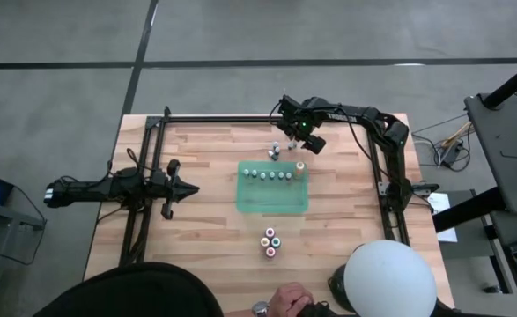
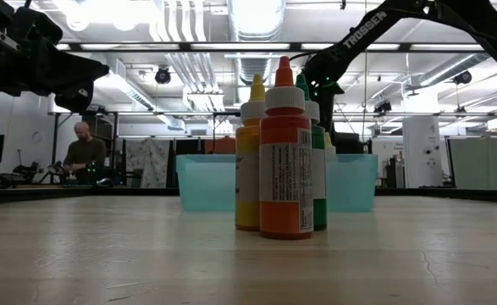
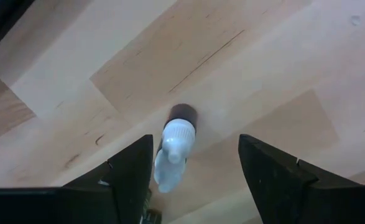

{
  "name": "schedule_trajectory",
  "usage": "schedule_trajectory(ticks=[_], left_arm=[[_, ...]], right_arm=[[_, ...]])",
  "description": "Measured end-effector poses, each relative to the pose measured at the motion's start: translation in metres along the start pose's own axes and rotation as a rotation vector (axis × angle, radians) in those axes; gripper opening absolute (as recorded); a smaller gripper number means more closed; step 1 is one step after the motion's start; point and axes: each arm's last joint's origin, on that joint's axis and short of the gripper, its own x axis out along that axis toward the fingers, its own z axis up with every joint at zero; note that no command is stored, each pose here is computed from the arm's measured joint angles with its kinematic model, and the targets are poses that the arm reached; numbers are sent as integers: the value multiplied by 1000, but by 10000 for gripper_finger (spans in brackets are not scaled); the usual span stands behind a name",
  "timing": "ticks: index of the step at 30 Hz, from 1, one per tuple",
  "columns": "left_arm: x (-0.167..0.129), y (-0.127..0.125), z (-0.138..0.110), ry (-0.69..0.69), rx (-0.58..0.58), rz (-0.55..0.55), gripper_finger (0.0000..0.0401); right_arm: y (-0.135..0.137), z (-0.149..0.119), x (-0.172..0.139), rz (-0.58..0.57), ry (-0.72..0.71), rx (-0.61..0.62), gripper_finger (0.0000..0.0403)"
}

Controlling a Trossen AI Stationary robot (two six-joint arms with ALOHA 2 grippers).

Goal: Pick & Place food coloring
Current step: Put the small orange food coloring bottle into the green container

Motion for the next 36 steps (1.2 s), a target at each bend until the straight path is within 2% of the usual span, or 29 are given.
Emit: schedule_trajectory(ticks=[17, 36], left_arm=[[0, 0, 0, 0, 0, -1, 0], [0, 0, 0, 0, 0, -1, 0]], right_arm=[[-2, 0, 3, -16, -4, 1, 160], [-6, 1, 6, -33, -4, 1, 65]])
